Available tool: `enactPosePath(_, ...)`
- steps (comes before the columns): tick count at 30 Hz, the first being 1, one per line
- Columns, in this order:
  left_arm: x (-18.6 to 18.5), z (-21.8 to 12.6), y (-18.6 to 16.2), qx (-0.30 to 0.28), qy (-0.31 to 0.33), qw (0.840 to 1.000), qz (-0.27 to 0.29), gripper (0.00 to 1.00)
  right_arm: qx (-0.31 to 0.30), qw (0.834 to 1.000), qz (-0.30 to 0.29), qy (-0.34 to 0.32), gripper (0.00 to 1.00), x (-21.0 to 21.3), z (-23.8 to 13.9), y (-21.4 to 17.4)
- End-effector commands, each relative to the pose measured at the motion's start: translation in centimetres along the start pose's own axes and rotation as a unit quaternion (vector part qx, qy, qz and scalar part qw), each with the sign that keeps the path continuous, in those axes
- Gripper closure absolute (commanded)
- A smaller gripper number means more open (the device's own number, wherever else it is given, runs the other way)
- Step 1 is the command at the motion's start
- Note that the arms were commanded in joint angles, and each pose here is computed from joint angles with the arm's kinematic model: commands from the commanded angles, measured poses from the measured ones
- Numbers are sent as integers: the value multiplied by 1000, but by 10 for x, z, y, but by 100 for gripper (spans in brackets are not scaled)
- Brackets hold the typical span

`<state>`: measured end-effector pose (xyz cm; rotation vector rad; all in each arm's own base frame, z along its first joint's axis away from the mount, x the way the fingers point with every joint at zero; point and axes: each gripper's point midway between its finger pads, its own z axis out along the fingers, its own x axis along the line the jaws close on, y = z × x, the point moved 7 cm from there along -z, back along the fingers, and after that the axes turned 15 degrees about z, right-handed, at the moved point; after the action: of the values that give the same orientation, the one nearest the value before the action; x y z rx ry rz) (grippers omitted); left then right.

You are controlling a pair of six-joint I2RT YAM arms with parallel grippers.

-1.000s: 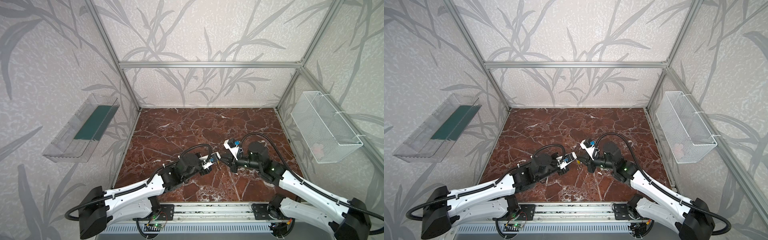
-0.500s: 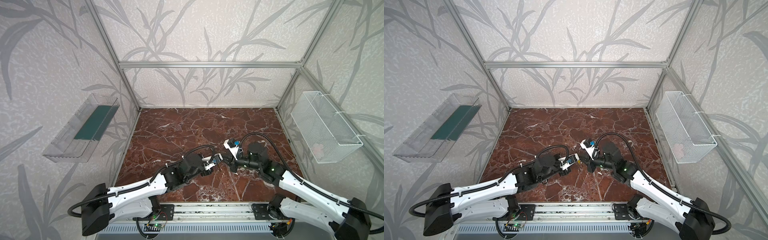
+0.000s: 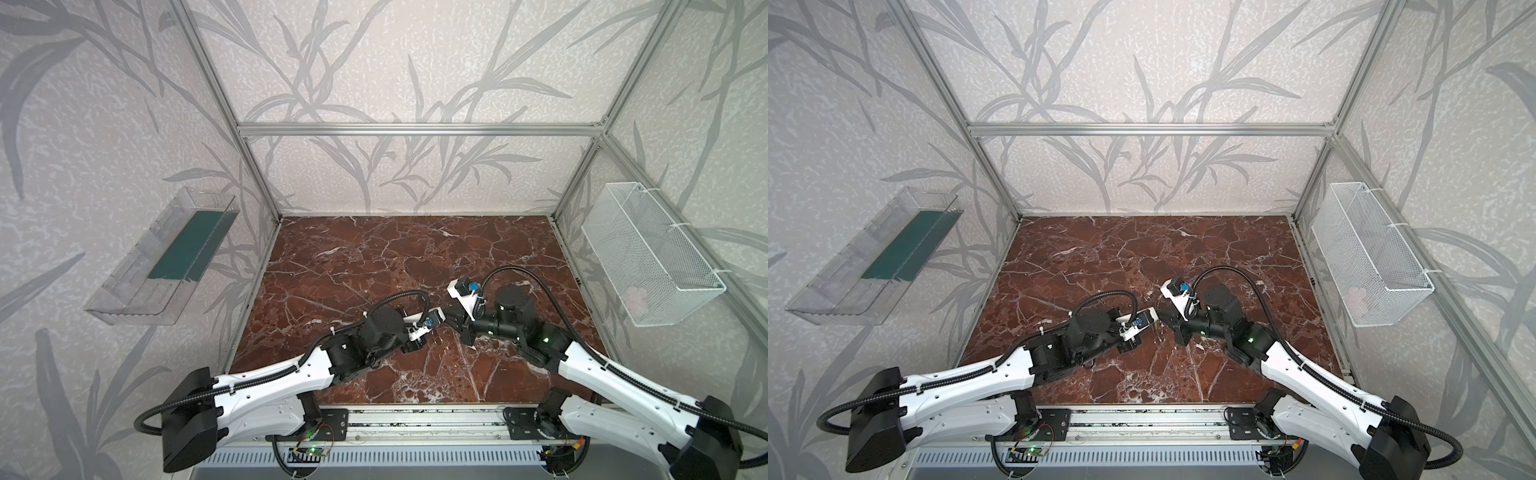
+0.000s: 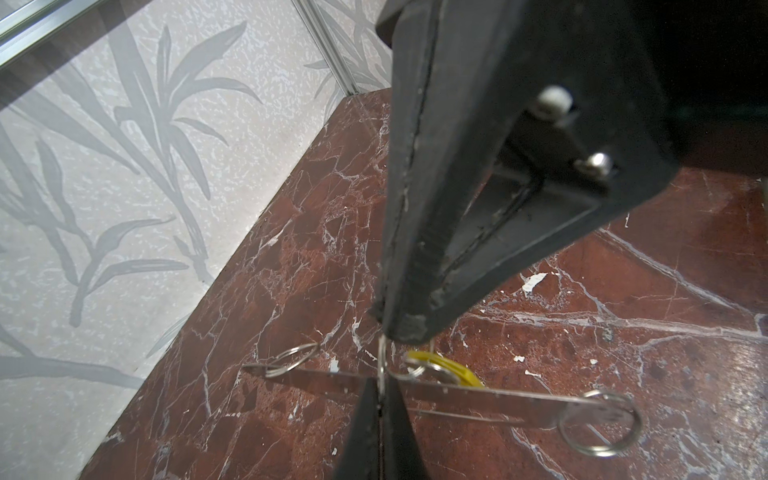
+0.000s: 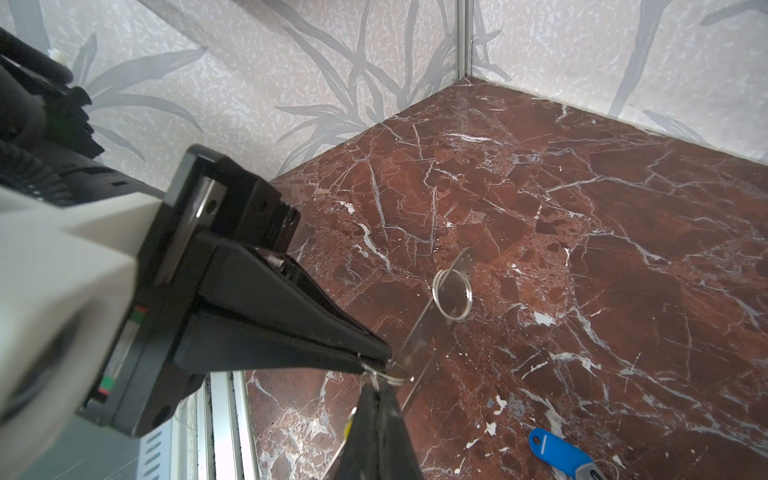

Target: Put the keys on the keyring

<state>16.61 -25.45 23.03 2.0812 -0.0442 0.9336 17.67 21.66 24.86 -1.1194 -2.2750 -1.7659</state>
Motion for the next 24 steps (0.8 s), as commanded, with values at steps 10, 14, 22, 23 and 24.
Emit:
enactPosePath(10,6,-5,21,-38,-15,999,-3,100,-8,1000,-14,-26,100,2,-2,3)
enactPosePath(14,4,-5,22,-38,-26,999,-6,100,-9,999,-17,-28,100,3,-2,3)
enactPosePath(22,1,-2,25,-37,-46,998,-9,100,-18,999,-17,-41,100,3,-2,3)
enactPosePath(23,0,-2,25,-36,-49,998,-8,100,-20,999,-16,-46,100,2,-2,3)
enactPosePath(24,0,-1,24,-35,-50,998,-8,100,-23,998,-16,-51,100,1,-3,4)
